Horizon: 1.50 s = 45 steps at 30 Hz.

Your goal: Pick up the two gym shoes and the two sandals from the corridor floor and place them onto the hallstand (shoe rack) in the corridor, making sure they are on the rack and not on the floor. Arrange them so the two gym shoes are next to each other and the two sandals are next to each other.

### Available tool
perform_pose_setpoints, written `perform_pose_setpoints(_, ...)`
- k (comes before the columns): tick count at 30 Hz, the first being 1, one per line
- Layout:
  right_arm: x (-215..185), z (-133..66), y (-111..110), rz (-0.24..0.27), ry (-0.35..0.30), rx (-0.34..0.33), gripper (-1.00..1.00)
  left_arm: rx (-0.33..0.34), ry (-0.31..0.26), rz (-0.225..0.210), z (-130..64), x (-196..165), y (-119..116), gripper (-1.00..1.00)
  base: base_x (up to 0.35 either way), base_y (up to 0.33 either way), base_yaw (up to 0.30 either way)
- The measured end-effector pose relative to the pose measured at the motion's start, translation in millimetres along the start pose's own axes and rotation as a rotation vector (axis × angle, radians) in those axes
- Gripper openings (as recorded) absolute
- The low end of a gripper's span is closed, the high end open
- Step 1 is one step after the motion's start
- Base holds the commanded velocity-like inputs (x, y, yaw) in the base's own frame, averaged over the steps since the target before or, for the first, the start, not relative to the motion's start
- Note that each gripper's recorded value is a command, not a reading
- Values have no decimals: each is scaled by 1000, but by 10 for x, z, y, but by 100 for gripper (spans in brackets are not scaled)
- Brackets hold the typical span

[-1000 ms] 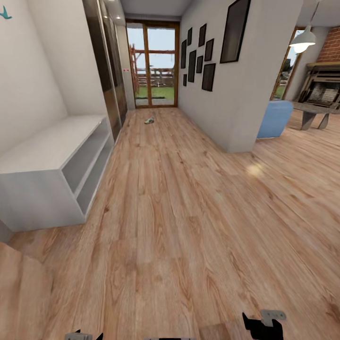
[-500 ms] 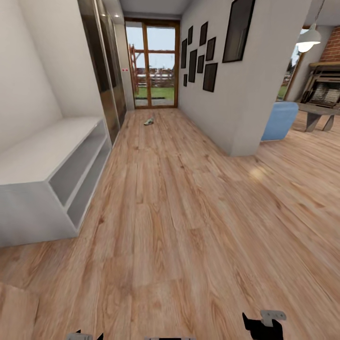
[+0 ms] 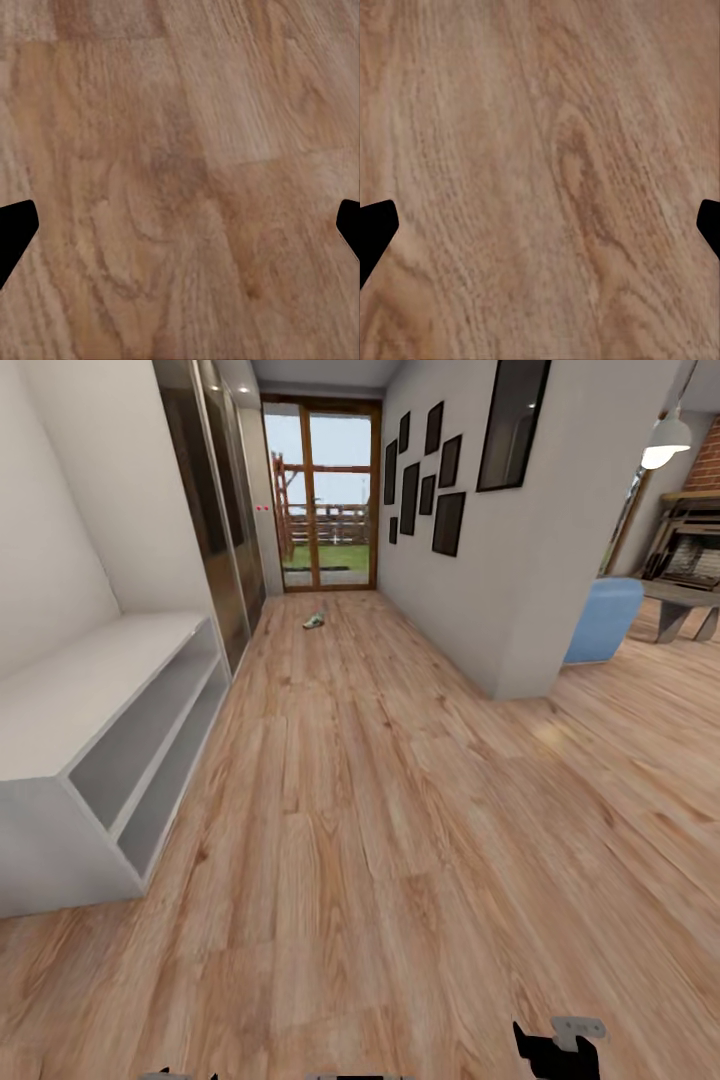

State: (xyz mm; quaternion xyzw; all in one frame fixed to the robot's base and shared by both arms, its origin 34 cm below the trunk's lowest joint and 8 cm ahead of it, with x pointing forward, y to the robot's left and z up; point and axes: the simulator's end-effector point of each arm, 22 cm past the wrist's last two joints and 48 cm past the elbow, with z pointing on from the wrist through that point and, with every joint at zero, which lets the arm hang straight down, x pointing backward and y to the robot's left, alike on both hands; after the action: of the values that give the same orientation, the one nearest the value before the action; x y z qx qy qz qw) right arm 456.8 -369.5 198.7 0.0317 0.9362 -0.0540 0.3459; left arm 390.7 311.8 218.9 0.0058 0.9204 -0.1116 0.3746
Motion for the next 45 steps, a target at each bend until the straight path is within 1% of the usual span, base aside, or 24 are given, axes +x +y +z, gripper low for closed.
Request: perform_pose_setpoints(45, 2, 0, 5, 0, 0, -2, 100, -3, -2, -3, -2, -3, 10, 100, 339, 0, 0)
